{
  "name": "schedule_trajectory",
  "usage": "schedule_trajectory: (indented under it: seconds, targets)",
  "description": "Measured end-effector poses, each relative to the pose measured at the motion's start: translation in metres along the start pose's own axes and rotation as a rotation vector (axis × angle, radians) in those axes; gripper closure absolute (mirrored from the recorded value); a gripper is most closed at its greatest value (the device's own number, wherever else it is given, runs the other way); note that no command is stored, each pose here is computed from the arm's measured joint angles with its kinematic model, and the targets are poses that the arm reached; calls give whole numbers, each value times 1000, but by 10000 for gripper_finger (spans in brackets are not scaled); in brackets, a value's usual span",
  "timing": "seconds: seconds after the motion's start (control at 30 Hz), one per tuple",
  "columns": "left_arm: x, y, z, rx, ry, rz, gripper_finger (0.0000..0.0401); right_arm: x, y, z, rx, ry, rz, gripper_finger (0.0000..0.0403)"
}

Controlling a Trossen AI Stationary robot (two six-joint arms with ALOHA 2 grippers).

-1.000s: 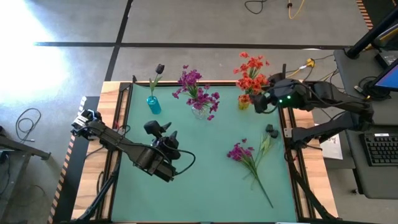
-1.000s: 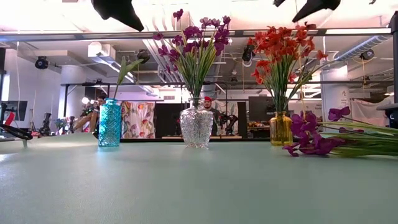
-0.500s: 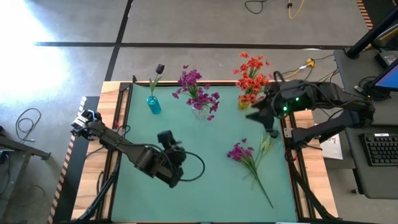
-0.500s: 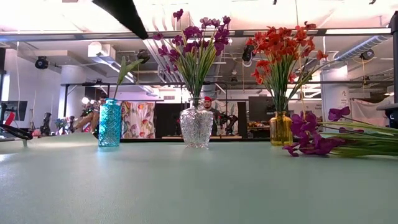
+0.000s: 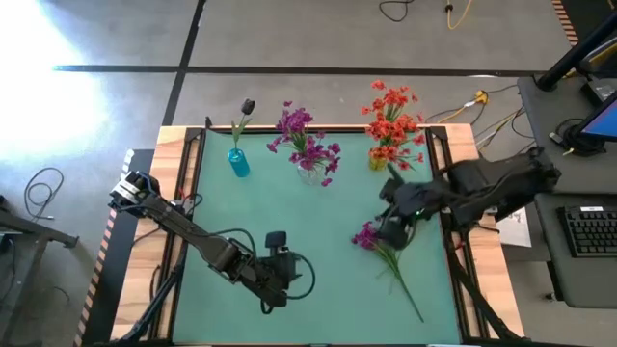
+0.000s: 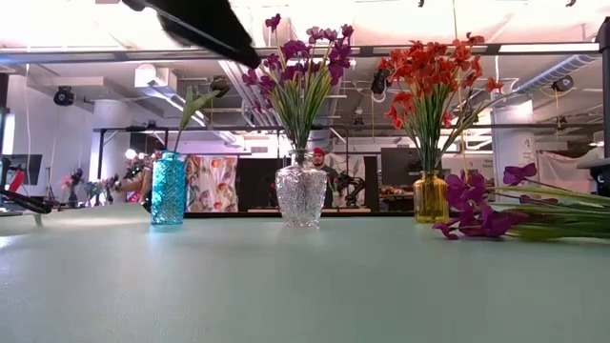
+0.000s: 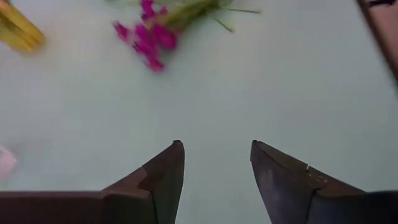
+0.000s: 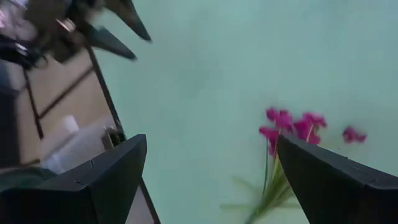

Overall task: Sort flowers into vase by color
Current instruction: Put the violet flowers into the transparent flower vase

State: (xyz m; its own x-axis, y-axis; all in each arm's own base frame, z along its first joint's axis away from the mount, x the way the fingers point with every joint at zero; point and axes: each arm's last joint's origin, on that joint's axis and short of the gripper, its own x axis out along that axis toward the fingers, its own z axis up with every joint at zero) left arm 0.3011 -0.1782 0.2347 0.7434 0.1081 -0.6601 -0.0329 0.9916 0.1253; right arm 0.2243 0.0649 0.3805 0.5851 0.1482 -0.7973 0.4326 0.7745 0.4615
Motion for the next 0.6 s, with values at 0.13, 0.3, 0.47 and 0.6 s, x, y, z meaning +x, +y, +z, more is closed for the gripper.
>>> schedule_trajectory:
  seconds: [0.13, 0.3, 0.47, 0.6]
  targets:
    - [-2, -2, -5, -157, 88, -102, 236, 17, 4, -13, 32, 110, -105, 51]
    - [-8, -4, -16, -325, 236, -87, 237, 37, 5, -28, 38, 222, -281, 51]
    - [-15, -9, -27, -435, 315, -33, 237, 58, 9, -32, 5, 267, -352, 51]
    - [-17, -13, -31, -467, 331, -24, 237, 73, 13, -30, -69, 281, -344, 51]
